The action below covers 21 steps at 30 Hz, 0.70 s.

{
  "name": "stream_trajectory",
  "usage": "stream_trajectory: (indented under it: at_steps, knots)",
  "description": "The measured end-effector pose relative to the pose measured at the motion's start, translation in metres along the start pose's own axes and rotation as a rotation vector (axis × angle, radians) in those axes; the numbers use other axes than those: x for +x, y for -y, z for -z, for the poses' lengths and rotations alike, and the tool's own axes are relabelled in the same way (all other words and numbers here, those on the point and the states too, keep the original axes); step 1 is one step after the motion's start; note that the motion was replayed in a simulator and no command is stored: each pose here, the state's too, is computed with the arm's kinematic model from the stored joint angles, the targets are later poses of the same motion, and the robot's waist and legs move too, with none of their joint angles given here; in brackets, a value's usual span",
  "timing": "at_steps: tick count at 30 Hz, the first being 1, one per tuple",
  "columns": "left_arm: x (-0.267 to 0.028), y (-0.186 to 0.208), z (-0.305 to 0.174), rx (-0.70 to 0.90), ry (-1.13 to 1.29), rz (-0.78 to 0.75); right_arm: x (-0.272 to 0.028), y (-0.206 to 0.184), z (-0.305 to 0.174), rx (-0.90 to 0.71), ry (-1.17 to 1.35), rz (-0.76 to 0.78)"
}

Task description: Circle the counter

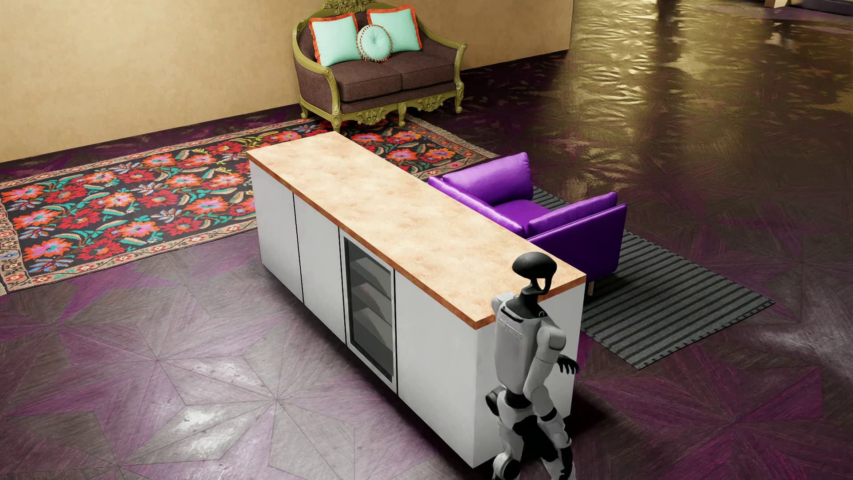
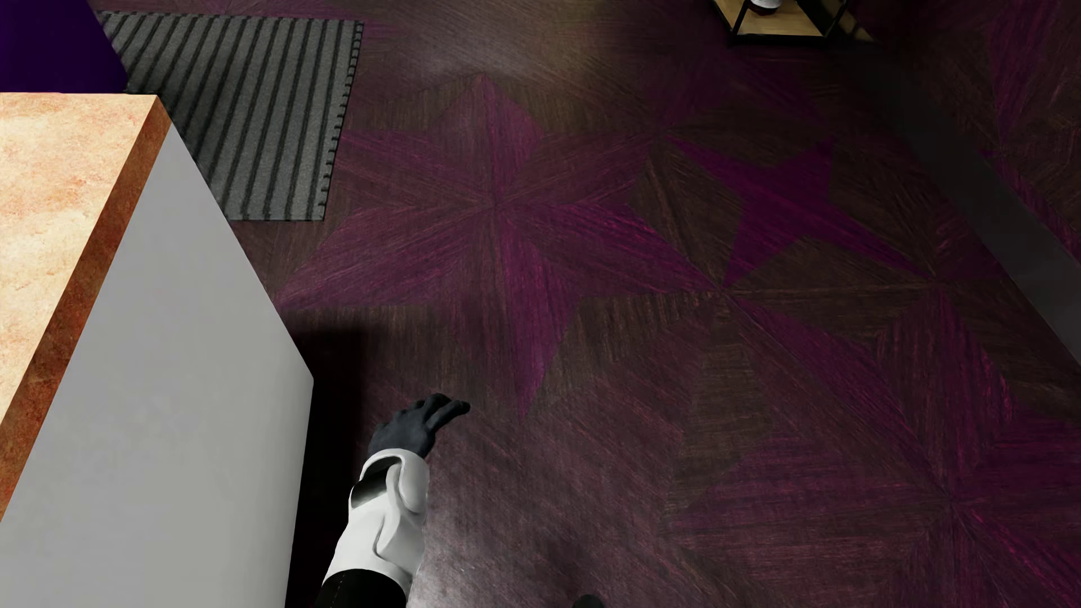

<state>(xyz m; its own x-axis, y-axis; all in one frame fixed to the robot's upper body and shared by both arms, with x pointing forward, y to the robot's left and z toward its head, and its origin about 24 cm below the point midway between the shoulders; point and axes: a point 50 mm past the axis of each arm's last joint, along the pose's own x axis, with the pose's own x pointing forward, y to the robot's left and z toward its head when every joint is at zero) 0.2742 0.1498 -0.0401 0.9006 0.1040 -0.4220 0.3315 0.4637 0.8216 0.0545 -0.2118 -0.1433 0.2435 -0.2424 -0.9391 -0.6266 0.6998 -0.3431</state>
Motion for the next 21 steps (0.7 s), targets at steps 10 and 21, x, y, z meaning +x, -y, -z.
stream_trajectory:
  at_steps: [10, 21]
  knots:
    - [-0.121, 0.110, 0.164, 0.189, -0.663, 0.493, 0.003, -0.005, -0.036, 0.073, 0.060, 0.021]
    - [-0.279, 0.207, 0.150, 0.099, -0.631, 1.166, 0.001, 0.019, -0.069, 0.067, 0.213, 0.125]
